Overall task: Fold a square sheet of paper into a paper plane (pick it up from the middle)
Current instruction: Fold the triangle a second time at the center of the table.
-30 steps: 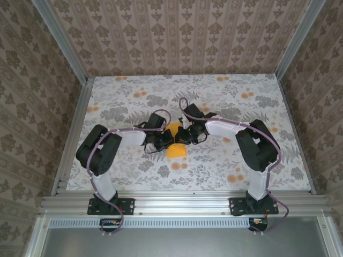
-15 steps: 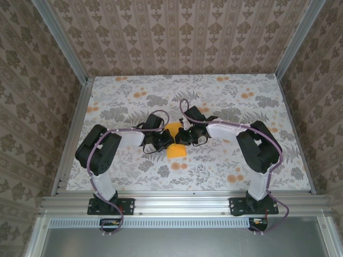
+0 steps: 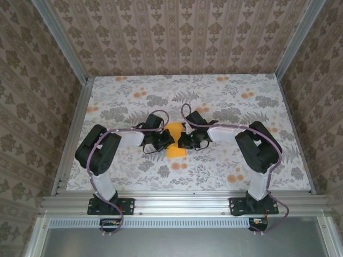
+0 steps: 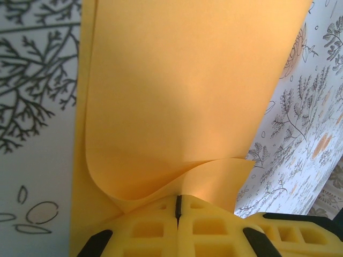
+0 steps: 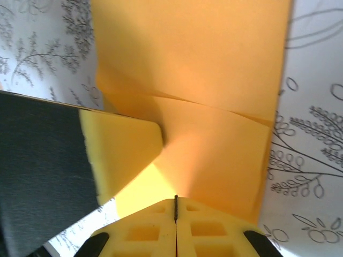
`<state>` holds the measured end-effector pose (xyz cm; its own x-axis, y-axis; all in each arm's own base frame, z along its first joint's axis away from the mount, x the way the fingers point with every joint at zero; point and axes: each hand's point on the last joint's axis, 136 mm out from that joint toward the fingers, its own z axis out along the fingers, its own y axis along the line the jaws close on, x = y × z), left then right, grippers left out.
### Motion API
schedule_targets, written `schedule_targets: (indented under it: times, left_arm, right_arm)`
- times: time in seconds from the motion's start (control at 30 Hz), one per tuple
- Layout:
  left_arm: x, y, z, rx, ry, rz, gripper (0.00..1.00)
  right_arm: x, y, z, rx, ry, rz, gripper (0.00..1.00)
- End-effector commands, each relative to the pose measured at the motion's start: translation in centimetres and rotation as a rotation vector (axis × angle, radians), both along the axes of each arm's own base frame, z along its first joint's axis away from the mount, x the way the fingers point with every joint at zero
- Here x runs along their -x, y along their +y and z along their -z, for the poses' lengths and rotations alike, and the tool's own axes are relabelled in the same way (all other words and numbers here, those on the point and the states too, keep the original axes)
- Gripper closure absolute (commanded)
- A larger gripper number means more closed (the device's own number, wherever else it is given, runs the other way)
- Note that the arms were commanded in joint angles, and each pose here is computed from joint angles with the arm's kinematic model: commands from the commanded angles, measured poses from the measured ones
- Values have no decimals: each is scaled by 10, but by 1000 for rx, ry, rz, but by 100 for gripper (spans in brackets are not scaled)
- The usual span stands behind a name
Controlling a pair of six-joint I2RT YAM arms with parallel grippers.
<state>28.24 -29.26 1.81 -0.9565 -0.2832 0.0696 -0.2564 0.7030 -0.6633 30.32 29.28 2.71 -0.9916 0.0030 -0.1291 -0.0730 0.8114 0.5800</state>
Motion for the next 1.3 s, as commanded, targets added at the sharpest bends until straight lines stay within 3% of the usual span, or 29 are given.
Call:
schedule_targets:
  times: [0.0, 0.43, 0.97, 1.27]
  left_arm:
    - [27, 29, 36, -139, 127, -39, 100]
    - [13, 25, 17, -129, 30, -1, 96]
    - [-13, 73, 17, -209, -49, -67, 94]
    - [-30, 60, -43, -77, -249, 20, 88]
  right_arm:
    - [-5, -5, 5, 18, -5, 30, 92]
    - [11, -31, 42, 131, 102, 60, 92]
    - [23, -41, 52, 166, 143, 59, 92]
    - [24, -40, 52, 160, 148, 53, 91]
